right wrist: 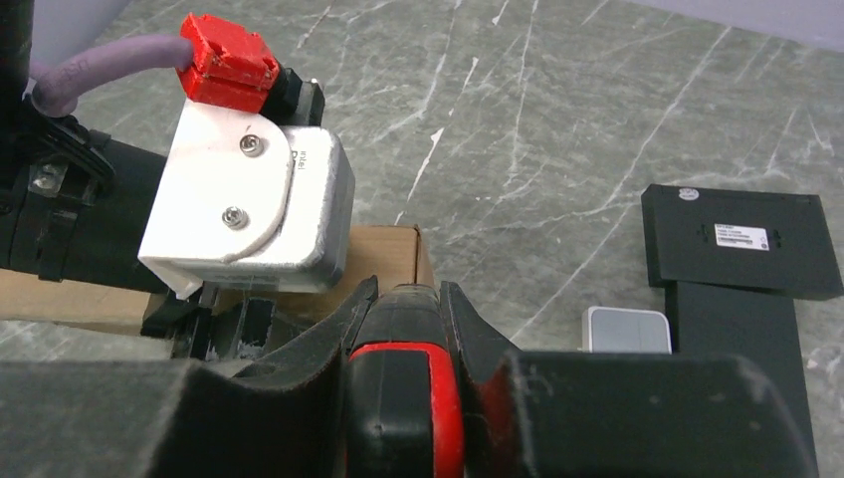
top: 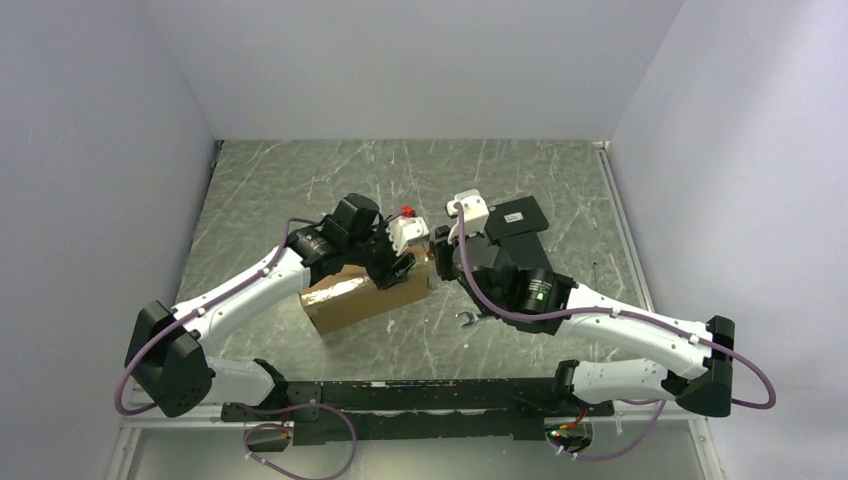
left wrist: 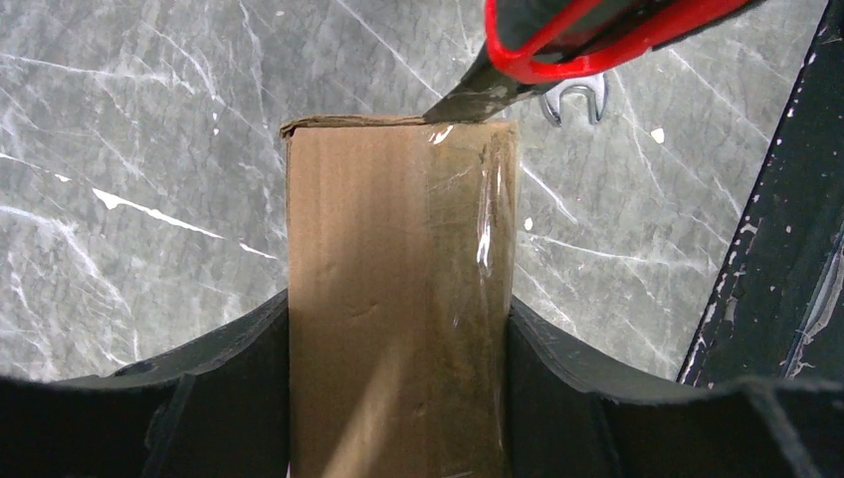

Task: Unpack the express box

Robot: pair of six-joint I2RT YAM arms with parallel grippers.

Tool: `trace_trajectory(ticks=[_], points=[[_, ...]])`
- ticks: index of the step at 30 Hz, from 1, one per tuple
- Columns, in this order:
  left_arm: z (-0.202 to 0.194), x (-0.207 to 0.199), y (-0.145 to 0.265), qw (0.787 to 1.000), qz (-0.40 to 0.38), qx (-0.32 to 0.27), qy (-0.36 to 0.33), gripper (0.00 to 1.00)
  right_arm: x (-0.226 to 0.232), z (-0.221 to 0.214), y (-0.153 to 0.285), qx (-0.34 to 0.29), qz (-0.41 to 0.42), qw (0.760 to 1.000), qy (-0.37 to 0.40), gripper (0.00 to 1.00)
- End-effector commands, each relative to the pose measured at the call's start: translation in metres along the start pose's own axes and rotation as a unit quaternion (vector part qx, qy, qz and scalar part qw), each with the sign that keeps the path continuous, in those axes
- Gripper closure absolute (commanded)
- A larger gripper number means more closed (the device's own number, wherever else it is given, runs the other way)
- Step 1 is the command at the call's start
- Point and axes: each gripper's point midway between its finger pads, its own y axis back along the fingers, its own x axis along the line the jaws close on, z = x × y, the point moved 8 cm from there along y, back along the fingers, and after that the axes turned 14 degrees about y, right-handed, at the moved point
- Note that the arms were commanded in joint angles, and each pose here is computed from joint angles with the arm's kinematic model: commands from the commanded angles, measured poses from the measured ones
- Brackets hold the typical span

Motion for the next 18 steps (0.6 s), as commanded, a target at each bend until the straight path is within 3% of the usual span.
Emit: trace_trajectory(ticks=[1,10,18], points=[[-0.007,0.019,-0.004,0.997,0.067,0.026,0.006,0.45,0.002,0.005,0.021,-0.003,0.019,0.999,-0.034,1.00],[-0.008,0.018,-0.003,0.998,0.065,0.022,0.002,0.45,0.006,-0.012,0.019,0.008,0.017,0.999,-0.042,1.00],[-0.008,0.016,-0.002,0.998,0.061,0.020,0.000,0.45,0.007,-0.005,0.021,-0.029,0.014,0.999,-0.041,1.00]])
